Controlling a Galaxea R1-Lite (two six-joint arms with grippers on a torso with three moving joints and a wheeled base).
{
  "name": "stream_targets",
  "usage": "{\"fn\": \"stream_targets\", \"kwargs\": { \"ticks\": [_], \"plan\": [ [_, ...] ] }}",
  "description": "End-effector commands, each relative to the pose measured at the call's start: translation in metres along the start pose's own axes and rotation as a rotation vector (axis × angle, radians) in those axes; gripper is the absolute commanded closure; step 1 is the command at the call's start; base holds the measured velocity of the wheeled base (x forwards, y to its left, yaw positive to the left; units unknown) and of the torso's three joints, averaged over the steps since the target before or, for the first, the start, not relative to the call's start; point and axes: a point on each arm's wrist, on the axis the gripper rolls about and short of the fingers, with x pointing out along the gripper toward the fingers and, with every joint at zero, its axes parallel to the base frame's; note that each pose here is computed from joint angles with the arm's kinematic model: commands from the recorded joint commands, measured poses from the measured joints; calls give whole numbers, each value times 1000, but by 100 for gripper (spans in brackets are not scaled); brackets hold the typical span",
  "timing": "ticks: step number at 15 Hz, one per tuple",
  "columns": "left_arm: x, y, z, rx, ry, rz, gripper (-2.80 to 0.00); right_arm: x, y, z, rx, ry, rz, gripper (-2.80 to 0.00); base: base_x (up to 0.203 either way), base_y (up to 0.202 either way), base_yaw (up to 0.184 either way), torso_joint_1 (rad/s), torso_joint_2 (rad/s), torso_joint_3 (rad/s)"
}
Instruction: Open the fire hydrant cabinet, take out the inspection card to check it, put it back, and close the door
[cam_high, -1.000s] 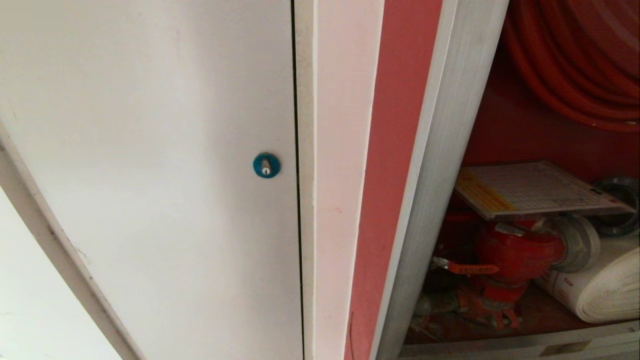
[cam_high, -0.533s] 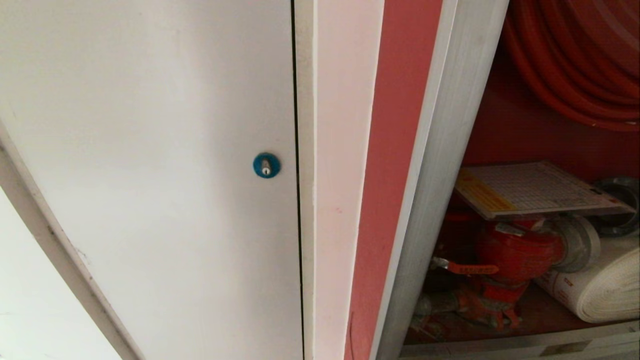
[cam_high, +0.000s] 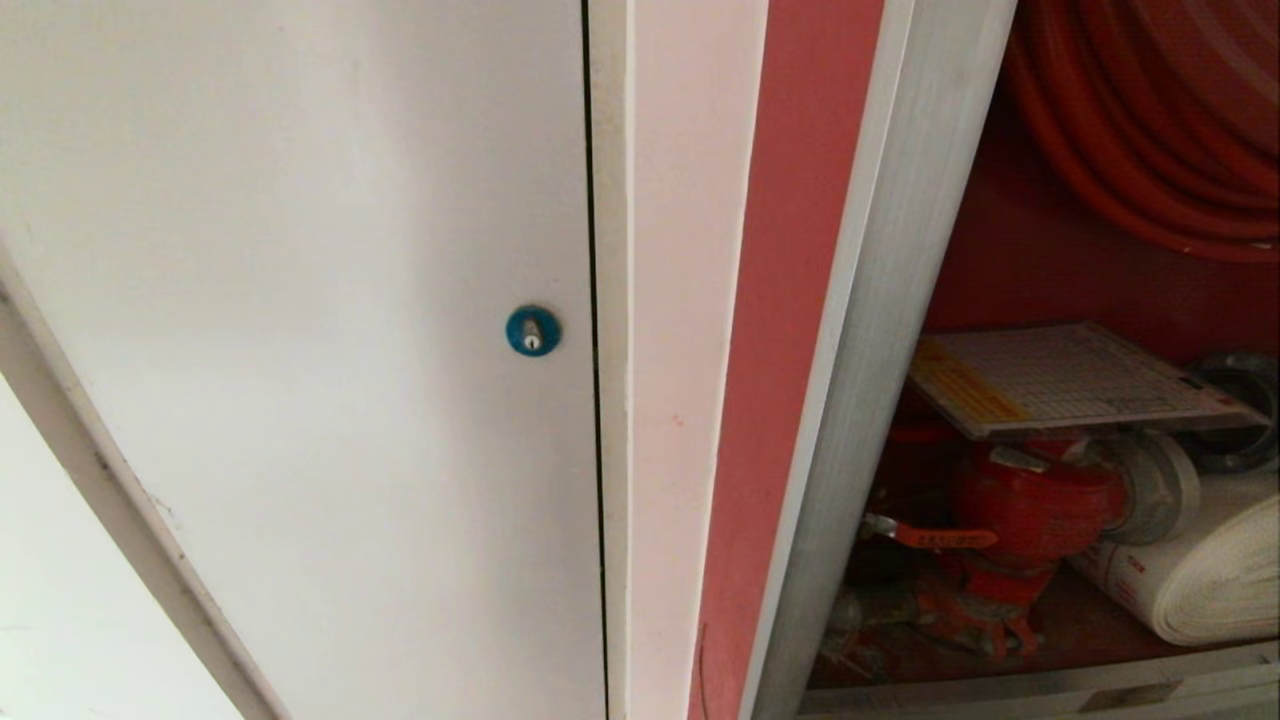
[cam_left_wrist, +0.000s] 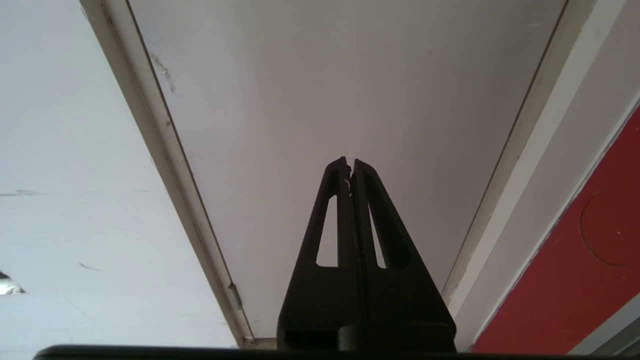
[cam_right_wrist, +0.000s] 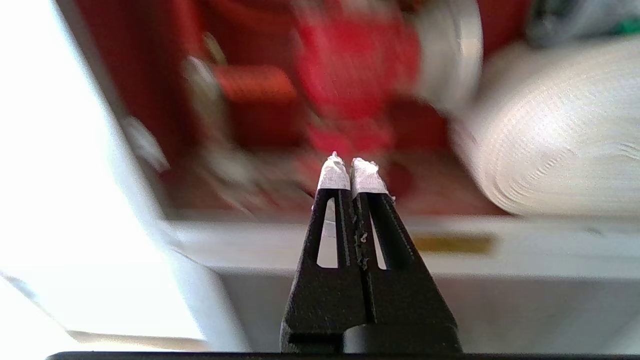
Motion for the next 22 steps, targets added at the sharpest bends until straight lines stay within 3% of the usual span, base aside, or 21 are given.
{"fn": "stream_targets", "kwargs": {
  "ticks": [1,3,5,9,11,13,15,18,19,22],
  "plan": [
    [0,0,0,0,0,0,0,14,2,32,107,58,16,0,0,0,0,0,0,0],
    [0,0,0,0,-1,0,0,34,4,62,378,123,30,0,0,0,0,0,0,0],
    [0,0,0,0,1,0,0,58,4,76,606,214,5,0,0,0,0,0,0,0],
    [0,0,0,0,1,0,0,108,2,87,968,385,-66,0,0,0,0,0,0,0],
    [0,0,0,0,0,0,0,129,4,95,1069,450,-61,0,0,0,0,0,0,0],
    [0,0,0,0,1,0,0,145,11,101,1098,546,-16,0,0,0,0,0,0,0],
    [0,0,0,0,-1,0,0,159,13,97,1123,616,-41,0,0,0,0,0,0,0],
    [0,0,0,0,1,0,0,153,19,107,1116,604,24,0,0,0,0,0,0,0],
    [0,0,0,0,0,0,0,149,20,111,1114,592,39,-280,0,0,0,0,0,0],
    [0,0,0,0,1,0,0,142,24,115,1099,583,86,-280,0,0,0,0,0,0]
  ]
}}
